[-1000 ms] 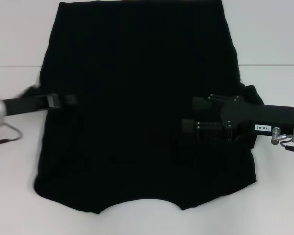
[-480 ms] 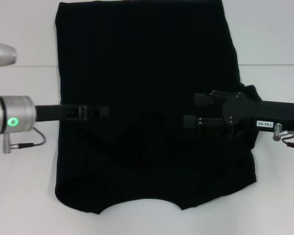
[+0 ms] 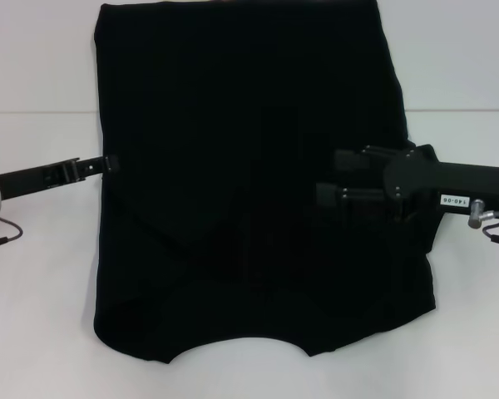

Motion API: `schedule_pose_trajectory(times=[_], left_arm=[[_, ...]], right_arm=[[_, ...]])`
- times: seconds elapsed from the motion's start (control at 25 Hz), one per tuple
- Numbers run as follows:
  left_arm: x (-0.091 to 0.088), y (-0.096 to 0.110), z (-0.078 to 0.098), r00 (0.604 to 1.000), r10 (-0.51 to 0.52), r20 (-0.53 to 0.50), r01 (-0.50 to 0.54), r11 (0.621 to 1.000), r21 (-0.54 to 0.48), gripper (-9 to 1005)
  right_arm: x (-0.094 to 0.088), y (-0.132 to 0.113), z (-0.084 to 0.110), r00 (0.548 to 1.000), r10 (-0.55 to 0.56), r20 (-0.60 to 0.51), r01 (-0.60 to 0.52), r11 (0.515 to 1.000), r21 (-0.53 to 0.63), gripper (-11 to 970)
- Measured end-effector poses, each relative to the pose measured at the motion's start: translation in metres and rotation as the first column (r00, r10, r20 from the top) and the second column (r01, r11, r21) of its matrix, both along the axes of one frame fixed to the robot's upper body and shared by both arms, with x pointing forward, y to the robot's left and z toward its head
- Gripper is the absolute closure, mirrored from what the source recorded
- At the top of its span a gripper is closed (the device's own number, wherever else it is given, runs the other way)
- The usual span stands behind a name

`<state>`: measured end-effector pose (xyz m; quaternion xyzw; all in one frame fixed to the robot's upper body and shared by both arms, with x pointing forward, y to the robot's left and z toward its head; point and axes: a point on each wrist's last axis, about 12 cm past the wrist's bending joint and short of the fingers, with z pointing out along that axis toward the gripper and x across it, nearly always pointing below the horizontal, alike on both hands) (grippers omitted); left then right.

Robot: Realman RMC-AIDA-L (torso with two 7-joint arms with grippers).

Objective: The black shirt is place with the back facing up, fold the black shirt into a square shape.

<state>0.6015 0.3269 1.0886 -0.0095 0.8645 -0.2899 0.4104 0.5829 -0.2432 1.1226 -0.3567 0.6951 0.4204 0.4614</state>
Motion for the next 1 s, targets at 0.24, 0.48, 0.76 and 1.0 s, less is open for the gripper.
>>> schedule_pose_trajectory(times=[0.24, 0.48, 0.76, 1.0], left_arm=[[0.012, -0.011, -0.014, 0.997, 0.071, -0.025, -0.070, 0.997, 0.032, 178], [0.022, -0.027, -0.020, 0.995, 0.095, -0.016, -0.093, 0.991, 0.098, 44], [0.030, -0.042, -0.023, 0.996, 0.090, -0.019, -0.087, 0.987, 0.138, 44], [0.032, -0.044, -0.022, 0.996, 0.089, -0.013, -0.087, 0.986, 0.142, 55]], right_arm=[[0.003, 0.000, 0.003, 1.000, -0.009, -0.003, 0.009, 1.000, 0.008, 179], [0.004, 0.002, 0.004, 1.000, -0.012, -0.005, 0.012, 1.000, 0.012, 182], [0.005, 0.002, 0.004, 1.000, -0.018, -0.009, 0.018, 1.000, 0.013, 186], [0.005, 0.002, 0.004, 1.000, -0.020, -0.010, 0.020, 1.000, 0.013, 189]])
